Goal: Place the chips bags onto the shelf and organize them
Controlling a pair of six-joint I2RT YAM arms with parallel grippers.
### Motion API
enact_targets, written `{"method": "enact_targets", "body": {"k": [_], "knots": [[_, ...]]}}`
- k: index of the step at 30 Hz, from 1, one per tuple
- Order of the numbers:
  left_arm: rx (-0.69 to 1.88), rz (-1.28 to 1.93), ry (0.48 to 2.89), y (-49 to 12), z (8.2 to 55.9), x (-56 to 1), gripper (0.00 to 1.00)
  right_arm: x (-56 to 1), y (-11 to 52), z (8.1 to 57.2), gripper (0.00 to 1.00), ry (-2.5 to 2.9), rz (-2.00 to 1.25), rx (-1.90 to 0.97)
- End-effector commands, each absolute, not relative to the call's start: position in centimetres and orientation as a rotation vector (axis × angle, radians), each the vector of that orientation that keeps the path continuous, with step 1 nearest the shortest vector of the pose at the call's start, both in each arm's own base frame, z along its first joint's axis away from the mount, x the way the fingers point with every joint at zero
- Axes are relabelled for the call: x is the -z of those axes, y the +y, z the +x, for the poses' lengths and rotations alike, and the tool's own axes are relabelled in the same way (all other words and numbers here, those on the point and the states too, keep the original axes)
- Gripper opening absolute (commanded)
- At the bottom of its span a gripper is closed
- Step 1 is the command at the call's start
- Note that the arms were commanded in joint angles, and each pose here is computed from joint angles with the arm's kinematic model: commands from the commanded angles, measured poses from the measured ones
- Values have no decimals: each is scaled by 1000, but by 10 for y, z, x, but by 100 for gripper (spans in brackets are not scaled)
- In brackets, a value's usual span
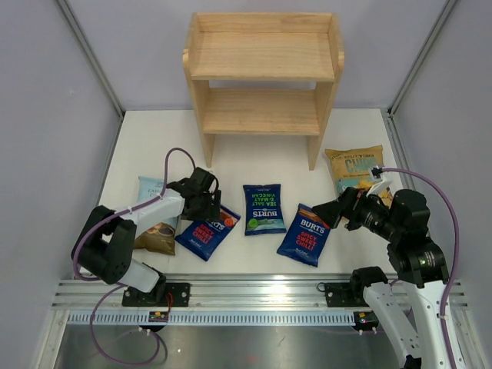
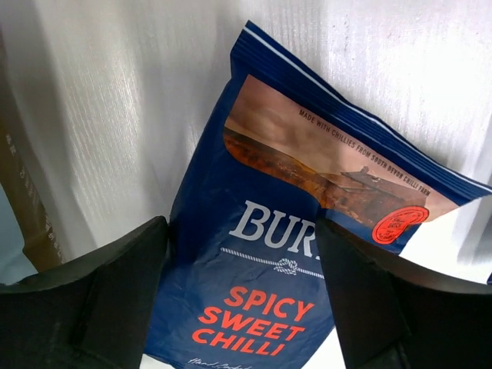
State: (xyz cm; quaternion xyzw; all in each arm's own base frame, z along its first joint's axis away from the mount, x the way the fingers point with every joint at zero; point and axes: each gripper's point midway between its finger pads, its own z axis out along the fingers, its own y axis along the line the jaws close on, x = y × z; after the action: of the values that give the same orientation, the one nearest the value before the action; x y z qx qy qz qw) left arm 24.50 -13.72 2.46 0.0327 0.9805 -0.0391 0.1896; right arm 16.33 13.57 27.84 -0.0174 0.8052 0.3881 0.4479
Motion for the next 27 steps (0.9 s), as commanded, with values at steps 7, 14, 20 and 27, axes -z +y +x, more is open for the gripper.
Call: {"method": "enact_targets", "body": {"k": [7,14,20,27], "knots": [[145,76,2687,-142,255,-35,39,-281,138,162,99,1969,-84,-970],[204,25,2575,-145,265,-56,7,-275,140,167,100,1977,-68,-987],[427,-34,2377,-166,276,-99,0,-277,155,179,99,1937,-75,-1108],[794,-50,2123,-200,271,-174,0,-272,219,184,95,1920,-230,-1511]]}}
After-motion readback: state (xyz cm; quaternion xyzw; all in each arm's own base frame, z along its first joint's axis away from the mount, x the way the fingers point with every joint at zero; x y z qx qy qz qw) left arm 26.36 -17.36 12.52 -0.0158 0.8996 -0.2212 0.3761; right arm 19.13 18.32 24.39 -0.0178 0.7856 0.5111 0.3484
